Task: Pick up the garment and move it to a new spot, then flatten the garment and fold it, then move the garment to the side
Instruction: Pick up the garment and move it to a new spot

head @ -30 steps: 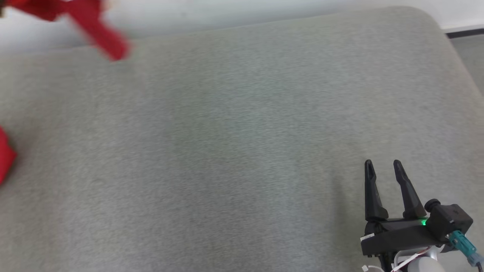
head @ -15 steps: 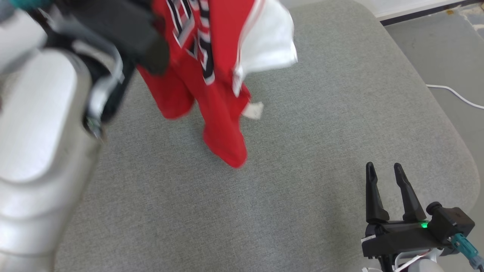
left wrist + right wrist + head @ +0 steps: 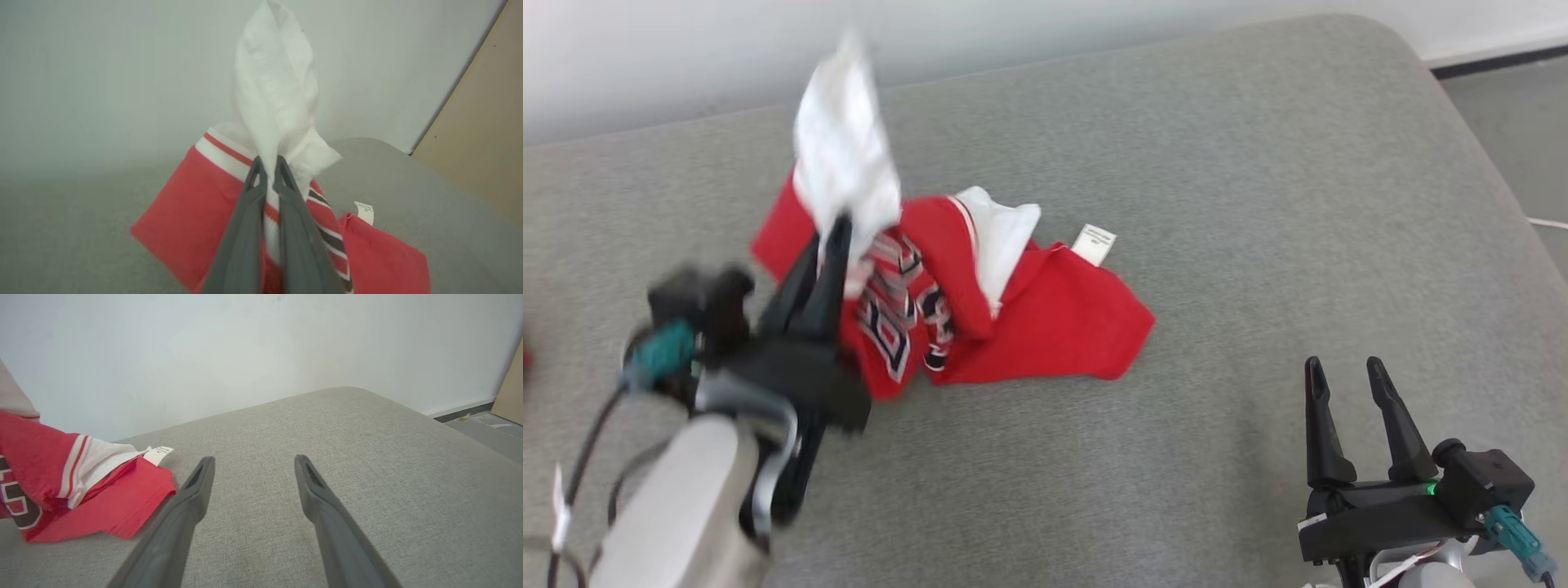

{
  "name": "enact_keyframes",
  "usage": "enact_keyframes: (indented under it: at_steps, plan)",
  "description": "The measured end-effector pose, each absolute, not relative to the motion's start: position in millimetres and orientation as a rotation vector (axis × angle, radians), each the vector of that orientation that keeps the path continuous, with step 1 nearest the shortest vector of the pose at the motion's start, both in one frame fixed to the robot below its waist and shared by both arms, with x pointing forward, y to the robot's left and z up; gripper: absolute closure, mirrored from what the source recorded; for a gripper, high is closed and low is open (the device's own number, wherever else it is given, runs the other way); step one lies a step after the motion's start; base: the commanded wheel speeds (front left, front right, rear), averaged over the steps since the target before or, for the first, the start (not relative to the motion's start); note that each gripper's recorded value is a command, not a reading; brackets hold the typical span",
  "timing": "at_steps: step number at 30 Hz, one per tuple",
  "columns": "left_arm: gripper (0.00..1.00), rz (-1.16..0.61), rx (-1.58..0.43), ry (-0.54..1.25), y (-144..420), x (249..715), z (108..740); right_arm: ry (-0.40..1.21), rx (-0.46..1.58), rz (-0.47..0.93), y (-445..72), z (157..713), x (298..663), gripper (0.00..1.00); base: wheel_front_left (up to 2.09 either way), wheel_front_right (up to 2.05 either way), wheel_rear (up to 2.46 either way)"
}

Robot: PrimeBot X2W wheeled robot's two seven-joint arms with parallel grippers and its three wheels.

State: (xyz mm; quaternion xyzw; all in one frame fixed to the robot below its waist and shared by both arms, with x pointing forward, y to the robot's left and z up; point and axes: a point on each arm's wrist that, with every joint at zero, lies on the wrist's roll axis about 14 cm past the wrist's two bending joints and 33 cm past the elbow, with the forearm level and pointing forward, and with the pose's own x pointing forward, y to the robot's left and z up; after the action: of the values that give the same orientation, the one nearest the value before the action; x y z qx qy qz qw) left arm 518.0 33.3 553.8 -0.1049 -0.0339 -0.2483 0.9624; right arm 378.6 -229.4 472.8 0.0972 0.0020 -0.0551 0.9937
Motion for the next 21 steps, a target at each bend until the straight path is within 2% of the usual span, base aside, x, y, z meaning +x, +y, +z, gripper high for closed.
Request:
enact_keyframes:
  at_steps: [9, 10, 11, 21]
  plan:
    - [1.0, -0.324, -0.205, 0.133, 96.9, 460.2, 464.1, 0.02, 0.19, -0.03, -203.9, 470.4, 387.5, 0.0, 0.0, 0.0, 0.0]
    - [0.53, -0.316, -0.205, 0.142, 99.2, 455.1, 460.5, 0.019, 0.191, -0.025, -202.0, 470.9, 387.8, 0.0, 0.0, 0.0, 0.0]
    - [0.0, -0.311, -0.209, 0.138, 101.1, 451.4, 460.5, 0.019, 0.192, -0.016, -199.1, 471.4, 388.1, 0.0, 0.0, 0.0, 0.0]
    - [0.0, -0.214, -0.156, -0.075, 139.1, 448.2, 521.4, -0.002, 0.185, 0.048, -179.6, 484.6, 389.6, 0.0, 0.0, 0.0, 0.0]
